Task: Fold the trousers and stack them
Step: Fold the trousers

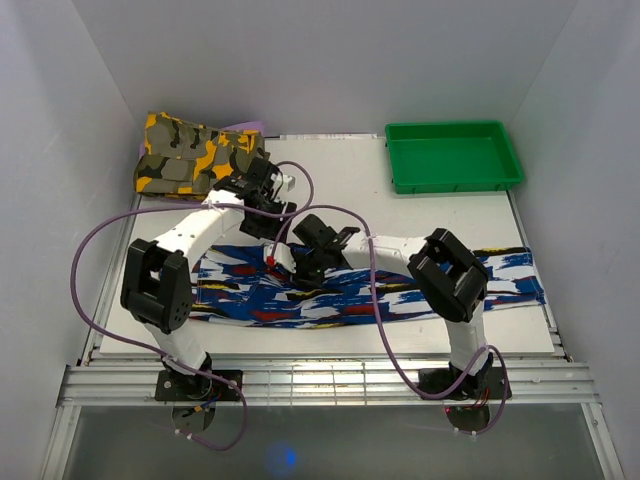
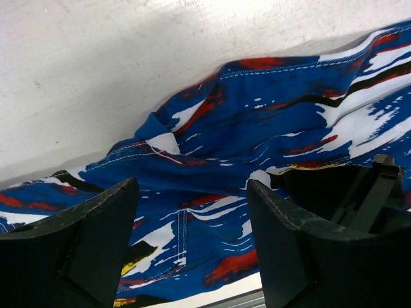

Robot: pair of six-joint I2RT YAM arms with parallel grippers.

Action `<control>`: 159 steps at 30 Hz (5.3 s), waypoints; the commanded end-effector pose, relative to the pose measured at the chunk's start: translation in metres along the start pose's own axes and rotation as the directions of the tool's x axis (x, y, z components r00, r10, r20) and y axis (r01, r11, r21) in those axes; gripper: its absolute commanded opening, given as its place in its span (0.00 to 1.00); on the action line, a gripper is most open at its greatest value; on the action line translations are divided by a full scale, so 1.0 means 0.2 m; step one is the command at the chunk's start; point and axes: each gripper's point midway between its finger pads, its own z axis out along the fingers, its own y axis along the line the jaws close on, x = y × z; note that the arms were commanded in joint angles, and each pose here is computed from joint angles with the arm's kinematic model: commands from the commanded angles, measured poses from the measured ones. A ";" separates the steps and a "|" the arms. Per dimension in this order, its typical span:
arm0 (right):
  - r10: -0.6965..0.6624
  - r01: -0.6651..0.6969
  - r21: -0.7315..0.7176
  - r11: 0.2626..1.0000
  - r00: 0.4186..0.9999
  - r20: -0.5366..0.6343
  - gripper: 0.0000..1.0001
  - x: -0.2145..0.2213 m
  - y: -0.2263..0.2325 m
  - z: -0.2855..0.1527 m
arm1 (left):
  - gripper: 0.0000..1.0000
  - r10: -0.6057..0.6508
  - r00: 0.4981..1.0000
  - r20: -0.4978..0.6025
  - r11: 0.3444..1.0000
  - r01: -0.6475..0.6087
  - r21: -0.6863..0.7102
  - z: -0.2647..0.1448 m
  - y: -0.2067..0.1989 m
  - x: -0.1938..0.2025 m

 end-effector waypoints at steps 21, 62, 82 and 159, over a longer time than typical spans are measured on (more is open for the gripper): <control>-0.129 0.145 0.217 0.965 0.988 -0.088 0.08 0.11 -0.06 0.06 | 0.61 0.107 0.977 -0.184 0.920 -0.167 -0.353 0.25 0.20 0.11; -0.108 0.127 0.168 0.978 0.987 -0.114 0.80 0.10 -0.02 0.12 | 0.00 0.249 0.965 -0.077 0.905 -0.260 -0.337 0.22 0.32 -0.37; -0.104 0.099 0.296 0.950 0.995 0.003 0.90 -0.26 -0.24 -0.14 | 0.89 -0.046 0.986 0.157 0.996 0.057 -0.072 -0.18 0.66 -0.58; 0.250 -0.181 0.206 0.962 0.890 -0.383 0.37 1.12 0.22 -0.92 | 0.63 0.147 0.984 -0.096 0.907 -0.096 0.409 0.17 0.03 0.44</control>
